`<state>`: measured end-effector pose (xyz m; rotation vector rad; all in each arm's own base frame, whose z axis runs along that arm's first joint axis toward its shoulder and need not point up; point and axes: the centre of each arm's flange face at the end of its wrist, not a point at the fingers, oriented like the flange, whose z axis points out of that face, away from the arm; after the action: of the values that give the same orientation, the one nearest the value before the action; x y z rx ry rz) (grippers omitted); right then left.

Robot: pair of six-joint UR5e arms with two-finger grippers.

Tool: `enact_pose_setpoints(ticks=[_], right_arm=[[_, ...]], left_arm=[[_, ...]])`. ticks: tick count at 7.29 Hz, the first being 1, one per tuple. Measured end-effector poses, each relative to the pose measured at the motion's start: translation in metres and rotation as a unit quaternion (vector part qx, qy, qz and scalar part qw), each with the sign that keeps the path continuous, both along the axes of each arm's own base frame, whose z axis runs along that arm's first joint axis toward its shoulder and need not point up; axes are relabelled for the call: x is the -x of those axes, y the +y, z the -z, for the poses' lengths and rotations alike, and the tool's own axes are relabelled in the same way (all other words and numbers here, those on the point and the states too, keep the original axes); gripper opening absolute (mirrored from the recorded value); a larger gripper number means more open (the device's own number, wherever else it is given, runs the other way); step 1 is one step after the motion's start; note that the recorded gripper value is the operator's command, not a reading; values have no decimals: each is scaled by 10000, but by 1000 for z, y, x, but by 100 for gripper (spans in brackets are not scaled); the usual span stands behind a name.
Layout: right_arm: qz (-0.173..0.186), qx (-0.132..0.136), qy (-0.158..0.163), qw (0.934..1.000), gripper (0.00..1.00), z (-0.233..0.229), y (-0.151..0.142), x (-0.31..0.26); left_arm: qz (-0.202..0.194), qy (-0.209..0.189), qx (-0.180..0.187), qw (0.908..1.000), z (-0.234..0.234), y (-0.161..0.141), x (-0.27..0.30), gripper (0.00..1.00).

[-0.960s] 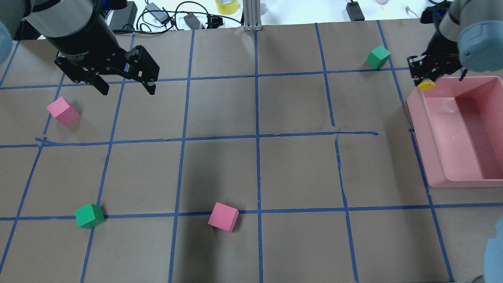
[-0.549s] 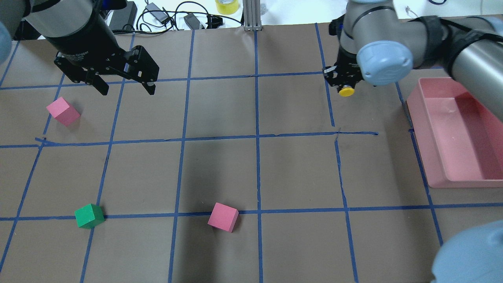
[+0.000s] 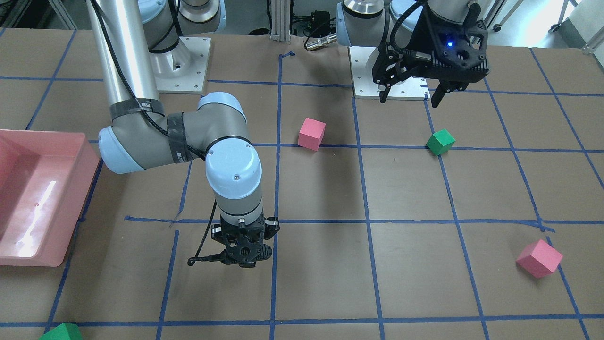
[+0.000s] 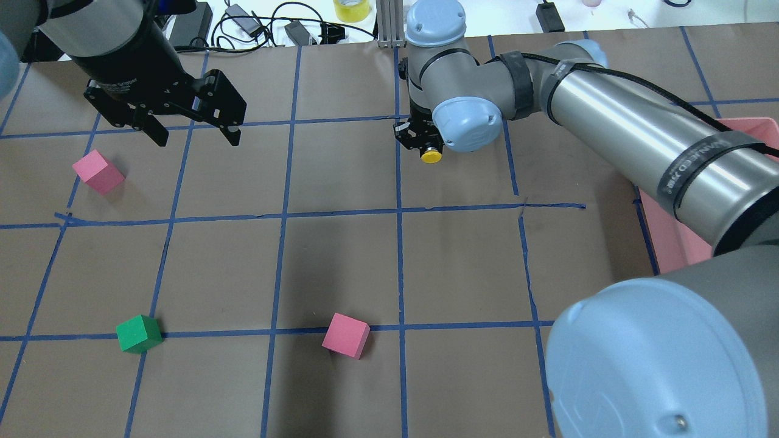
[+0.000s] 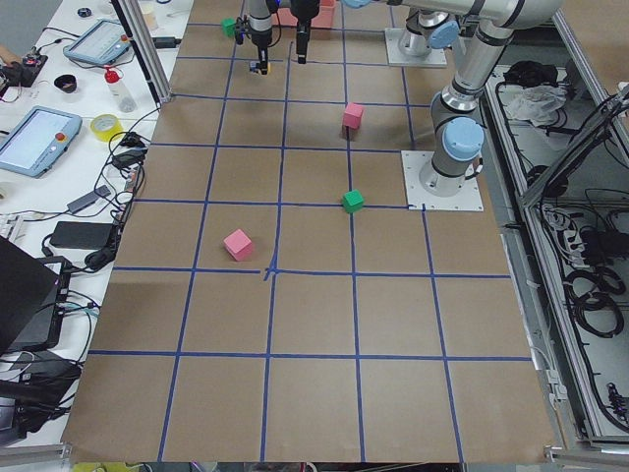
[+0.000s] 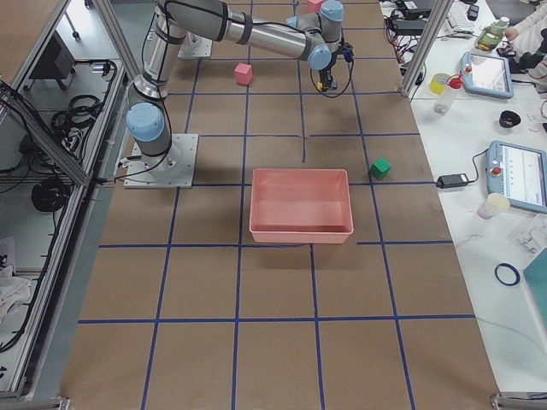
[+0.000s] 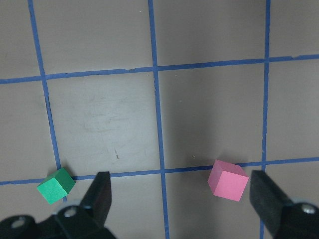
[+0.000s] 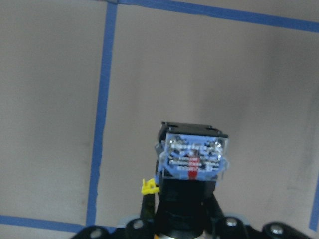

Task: Align button upright
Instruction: 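Carry the button with the right gripper to the table center, then release the button with the right gripper while the left arm reaches toward it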

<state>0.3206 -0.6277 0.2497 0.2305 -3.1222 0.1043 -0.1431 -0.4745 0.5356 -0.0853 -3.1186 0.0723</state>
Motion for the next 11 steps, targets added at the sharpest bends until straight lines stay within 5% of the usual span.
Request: enact_pose_setpoints(ticks=[7, 8, 9, 10, 11], right_arm=[[-77, -2, -302, 9995, 0, 61, 6, -50], [-99, 5, -327, 9994, 7, 63, 7, -54], [-119, -1, -359, 9993, 58, 63, 8, -57], [-144, -8, -392, 9991, 88, 64, 9, -59], [-182, -10, -442, 9989, 95, 64, 10, -60]], left_arm=[[20, -26, 353, 9994, -2, -20, -4, 100], [-4, -23, 577, 9983, -6, -26, -5, 100], [-13, -24, 717, 9974, -3, -31, -5, 100], [-45, -28, 711, 9975, 8, -34, -4, 100], [-109, -19, 776, 9969, 23, -36, -2, 100]])
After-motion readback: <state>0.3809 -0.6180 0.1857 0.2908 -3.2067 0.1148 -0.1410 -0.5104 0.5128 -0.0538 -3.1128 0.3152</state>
